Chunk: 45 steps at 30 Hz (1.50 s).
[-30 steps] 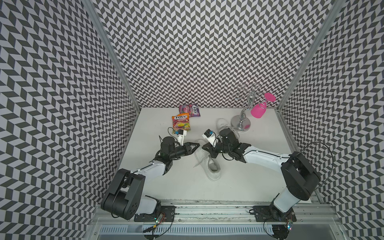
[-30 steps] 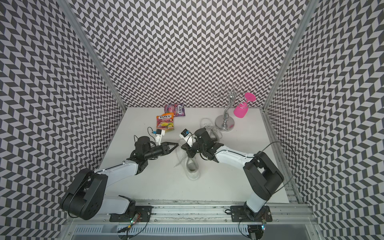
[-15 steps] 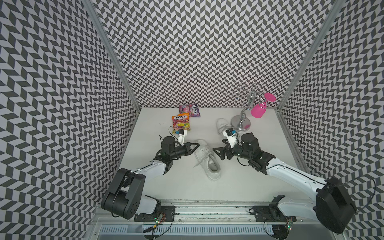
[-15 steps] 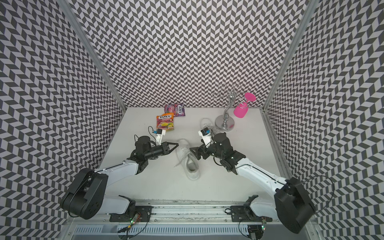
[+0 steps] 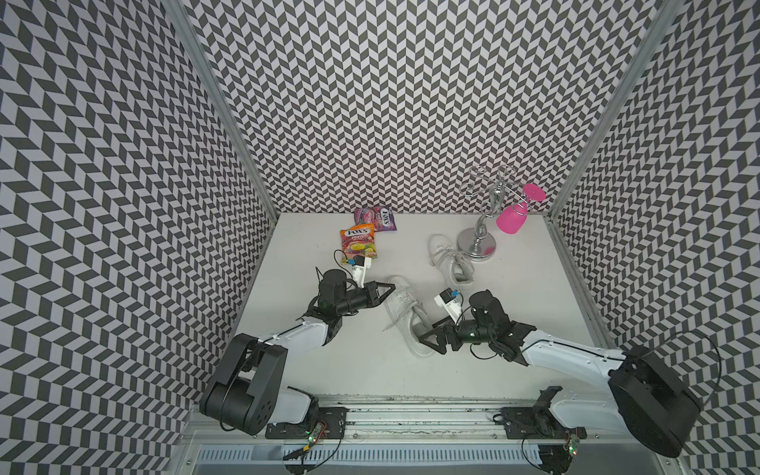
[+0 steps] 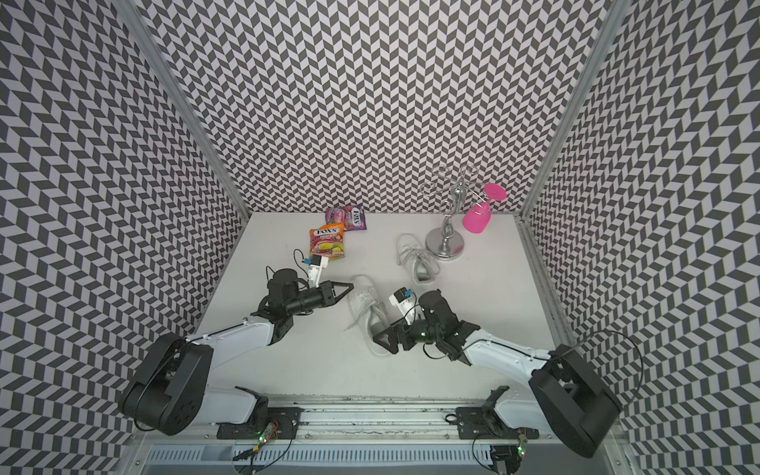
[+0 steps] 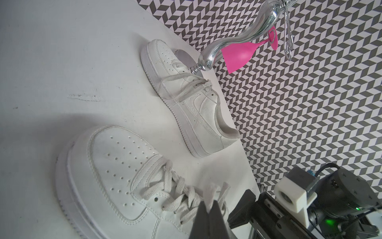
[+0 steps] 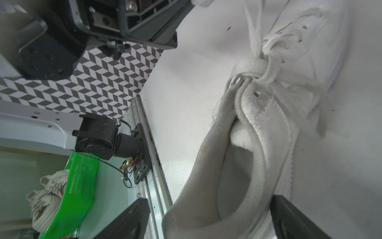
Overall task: Tie the shoes
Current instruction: Adjust the shoe at the center of the board, then tie the shoelace on the shoe.
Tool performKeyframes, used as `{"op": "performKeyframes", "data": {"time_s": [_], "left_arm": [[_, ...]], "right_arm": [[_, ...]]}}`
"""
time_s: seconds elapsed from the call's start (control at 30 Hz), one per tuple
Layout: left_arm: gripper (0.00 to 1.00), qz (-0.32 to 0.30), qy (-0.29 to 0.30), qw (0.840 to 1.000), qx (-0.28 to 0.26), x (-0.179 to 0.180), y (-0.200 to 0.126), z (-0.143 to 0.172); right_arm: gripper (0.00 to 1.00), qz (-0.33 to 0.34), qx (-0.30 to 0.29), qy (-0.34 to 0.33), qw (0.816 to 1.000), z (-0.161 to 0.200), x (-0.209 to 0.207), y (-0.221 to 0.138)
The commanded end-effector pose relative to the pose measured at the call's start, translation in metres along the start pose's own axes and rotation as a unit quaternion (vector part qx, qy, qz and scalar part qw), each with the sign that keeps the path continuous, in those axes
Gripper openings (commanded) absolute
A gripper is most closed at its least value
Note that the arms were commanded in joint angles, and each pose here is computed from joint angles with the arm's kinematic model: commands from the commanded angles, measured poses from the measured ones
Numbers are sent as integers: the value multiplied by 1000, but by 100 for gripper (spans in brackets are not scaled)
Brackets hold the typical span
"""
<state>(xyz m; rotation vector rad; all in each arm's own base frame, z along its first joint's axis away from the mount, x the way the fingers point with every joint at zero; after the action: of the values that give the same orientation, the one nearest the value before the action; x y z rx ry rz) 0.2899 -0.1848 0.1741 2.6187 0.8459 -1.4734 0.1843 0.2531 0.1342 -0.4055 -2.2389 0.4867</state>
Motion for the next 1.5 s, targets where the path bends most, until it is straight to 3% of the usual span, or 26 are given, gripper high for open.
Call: {"op": "performKeyframes", "data": {"time_s": [0.0, 0.23, 0.4, 0.5, 0.6, 0.73, 1.2, 1.47], "left_arm": [[0, 14, 23, 1000, -9, -14, -1, -11], [0, 12, 26, 1000, -8, -14, -1, -12], [0, 6, 26, 1000, -7, -13, 0, -12], [0, -1, 29, 1000, -6, -11, 0, -13], [0, -4, 30, 1000, -7, -11, 0, -13], [0, -6, 28, 1000, -5, -10, 0, -13], [0, -11, 27, 1000, -2, -7, 1, -12], [0, -11, 29, 1000, -2, -7, 2, -13]], "right_arm": [[93, -63, -15, -21, 998, -14, 29, 12], [89, -70, -9, -66, 995, -20, 49, 34], [87, 45, -60, -125, 989, -30, 31, 9], [74, 121, -90, -147, 978, -30, 13, -8], [64, 160, -77, -147, 973, -22, -8, -7], [59, 177, -49, -137, 973, -17, -32, 5], [74, 169, -10, -225, 960, -28, -62, 34], [74, 137, 11, -238, 961, -32, -66, 54]]}}
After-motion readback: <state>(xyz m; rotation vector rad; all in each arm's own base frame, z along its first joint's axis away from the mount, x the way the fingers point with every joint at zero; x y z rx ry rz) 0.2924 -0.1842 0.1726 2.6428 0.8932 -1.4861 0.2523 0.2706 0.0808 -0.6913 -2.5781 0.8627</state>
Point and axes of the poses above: each gripper's point midway between its finger pads, its own y axis out along the fingers, its own x axis along the line the jaws close on, z = x × y, the point moved 5 cm from there along -y, back along the fingers, and after that the axes turned 1 degree about -y, right-handed, at the moved point
